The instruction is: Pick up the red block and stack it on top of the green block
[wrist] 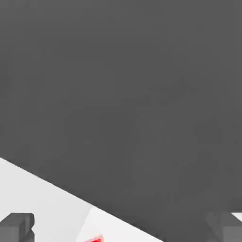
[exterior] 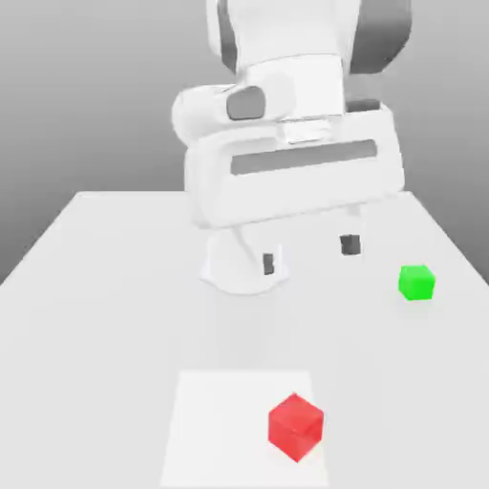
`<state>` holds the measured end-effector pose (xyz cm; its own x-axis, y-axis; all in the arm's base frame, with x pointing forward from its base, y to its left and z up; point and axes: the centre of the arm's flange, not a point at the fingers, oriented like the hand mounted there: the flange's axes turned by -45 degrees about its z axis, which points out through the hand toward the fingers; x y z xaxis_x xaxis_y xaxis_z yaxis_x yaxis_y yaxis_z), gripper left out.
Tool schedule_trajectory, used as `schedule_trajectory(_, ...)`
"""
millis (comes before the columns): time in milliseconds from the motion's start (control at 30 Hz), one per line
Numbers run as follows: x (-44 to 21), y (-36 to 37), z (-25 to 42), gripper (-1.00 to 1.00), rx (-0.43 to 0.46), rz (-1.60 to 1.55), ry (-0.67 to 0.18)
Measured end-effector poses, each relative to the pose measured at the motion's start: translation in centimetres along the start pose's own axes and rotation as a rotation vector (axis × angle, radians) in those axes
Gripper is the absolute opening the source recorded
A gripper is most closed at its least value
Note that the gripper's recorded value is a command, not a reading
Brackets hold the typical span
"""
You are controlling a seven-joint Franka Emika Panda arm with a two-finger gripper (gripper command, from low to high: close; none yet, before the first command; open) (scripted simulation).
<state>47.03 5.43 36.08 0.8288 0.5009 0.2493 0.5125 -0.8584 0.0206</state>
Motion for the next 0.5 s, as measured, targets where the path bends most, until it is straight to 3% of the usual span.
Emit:
schedule_trajectory(233, -5.2, -2.9, 12.3, 0.00, 0.046, -0.212, -0.215)
schedule_trajectory(433, -7.6, -3.3, 19.4, 0.00, 0.050, -0.243, -0.248)
schedule_trajectory(467, -7.8, -3.3, 20.0, -1.00, 0.051, -0.243, -0.248)
schedule_trajectory(500, -7.8, -3.3, 20.0, -1.00, 0.051, -0.243, -0.248)
